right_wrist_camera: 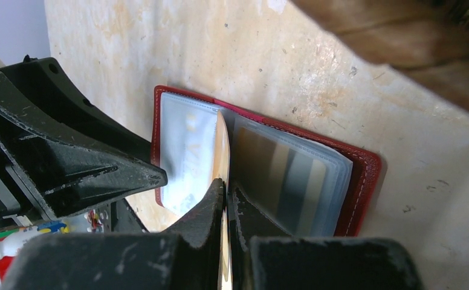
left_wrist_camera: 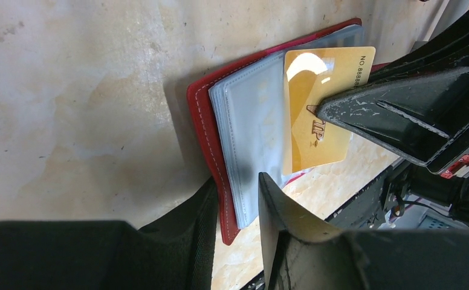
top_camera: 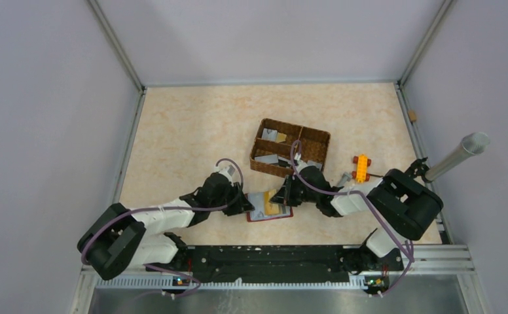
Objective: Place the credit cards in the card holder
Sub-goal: Insert the credit card into the card holder.
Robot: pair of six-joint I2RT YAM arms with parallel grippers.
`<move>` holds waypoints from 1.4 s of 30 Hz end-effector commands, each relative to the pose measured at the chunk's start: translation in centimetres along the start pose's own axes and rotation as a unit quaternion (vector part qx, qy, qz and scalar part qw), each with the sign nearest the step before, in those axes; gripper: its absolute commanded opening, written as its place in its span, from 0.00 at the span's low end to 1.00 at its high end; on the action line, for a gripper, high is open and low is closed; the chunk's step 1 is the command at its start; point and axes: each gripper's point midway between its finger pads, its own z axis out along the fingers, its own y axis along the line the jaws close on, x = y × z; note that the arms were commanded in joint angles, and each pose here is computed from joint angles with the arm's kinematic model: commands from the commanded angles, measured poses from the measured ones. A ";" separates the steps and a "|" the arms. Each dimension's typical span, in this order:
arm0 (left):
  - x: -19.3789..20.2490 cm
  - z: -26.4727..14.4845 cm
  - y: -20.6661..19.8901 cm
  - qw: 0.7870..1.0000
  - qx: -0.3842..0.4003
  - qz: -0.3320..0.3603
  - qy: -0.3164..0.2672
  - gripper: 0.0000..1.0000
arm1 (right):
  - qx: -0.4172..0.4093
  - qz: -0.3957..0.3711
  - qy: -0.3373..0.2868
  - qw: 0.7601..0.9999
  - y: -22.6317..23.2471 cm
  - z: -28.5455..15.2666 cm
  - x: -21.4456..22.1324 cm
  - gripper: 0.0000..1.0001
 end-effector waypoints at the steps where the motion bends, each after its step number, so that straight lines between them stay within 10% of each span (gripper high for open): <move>1: 1.7 0.2 3.5 0.997 -0.067 0.008 0.027 0.33 | 0.070 0.004 0.035 0.997 -3.7 -0.2 2.7 0.00; 31: 1.7 0.3 3.8 0.997 -0.073 0.017 0.031 0.26 | 0.155 0.038 0.088 0.983 -6.4 -1.1 7.5 0.00; 35: 1.8 0.3 4.0 0.996 -0.076 0.020 0.031 0.08 | 0.171 0.034 0.084 0.981 -6.3 -2.0 7.5 0.00; 42: 1.8 0.4 4.0 0.996 -0.073 0.026 0.032 0.07 | 0.192 0.048 0.082 0.977 -7.1 -3.0 8.1 0.00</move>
